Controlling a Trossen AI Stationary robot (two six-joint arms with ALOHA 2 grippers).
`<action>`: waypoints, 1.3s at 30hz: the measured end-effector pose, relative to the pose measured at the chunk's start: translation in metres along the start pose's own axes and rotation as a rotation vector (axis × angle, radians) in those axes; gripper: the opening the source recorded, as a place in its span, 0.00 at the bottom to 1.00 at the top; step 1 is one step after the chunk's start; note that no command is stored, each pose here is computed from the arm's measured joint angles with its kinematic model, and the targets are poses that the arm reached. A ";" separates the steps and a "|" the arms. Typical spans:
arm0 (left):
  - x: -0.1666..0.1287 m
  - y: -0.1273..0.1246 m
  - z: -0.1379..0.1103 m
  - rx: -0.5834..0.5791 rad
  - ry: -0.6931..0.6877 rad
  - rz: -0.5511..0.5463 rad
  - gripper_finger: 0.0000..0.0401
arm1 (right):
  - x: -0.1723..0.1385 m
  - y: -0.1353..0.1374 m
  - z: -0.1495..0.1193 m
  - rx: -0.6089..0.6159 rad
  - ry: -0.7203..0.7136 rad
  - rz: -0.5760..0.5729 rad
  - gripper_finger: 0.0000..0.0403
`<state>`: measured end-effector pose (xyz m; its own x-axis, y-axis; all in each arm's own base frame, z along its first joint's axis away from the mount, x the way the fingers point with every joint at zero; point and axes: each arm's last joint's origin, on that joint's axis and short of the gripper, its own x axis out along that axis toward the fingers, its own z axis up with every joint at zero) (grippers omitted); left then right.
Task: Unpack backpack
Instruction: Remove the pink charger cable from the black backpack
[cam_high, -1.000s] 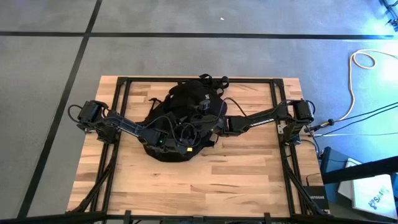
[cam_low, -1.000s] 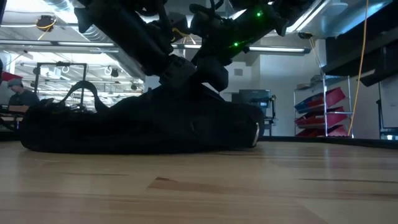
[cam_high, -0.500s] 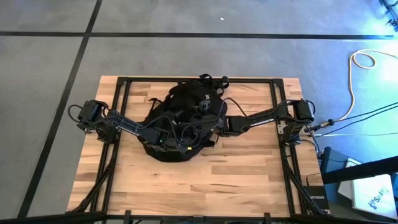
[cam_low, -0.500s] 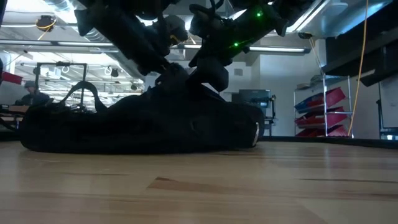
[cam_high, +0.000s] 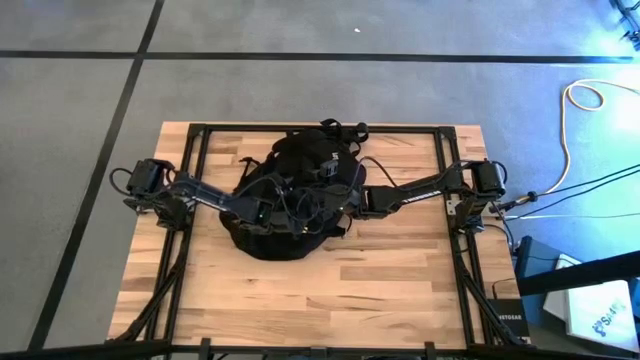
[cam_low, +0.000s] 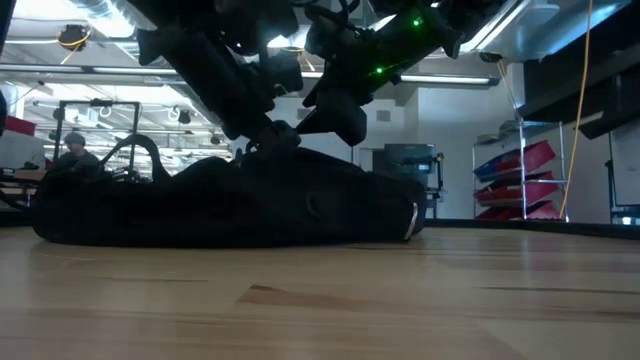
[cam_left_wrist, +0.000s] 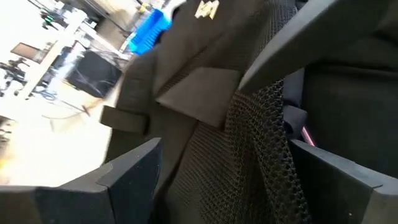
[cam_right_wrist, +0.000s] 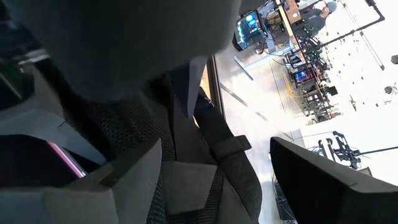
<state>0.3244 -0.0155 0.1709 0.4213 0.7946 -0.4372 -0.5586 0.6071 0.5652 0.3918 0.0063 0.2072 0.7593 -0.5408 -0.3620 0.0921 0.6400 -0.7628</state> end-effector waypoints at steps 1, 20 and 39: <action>0.001 0.000 0.000 -0.008 0.004 -0.009 0.80 | 0.000 0.000 0.000 -0.001 0.001 0.001 0.70; -0.020 0.004 0.003 0.192 -0.068 0.390 0.79 | -0.019 0.026 0.010 0.083 -0.031 0.151 0.70; -0.017 0.009 0.011 0.268 -0.044 0.446 0.51 | -0.007 0.039 -0.002 0.396 -0.015 0.433 0.69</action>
<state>0.3200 -0.0232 0.1914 0.2173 0.9723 -0.0864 -0.4902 0.1853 0.8517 0.3892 0.0340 0.1786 0.7903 -0.1788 -0.5861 0.0030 0.9576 -0.2881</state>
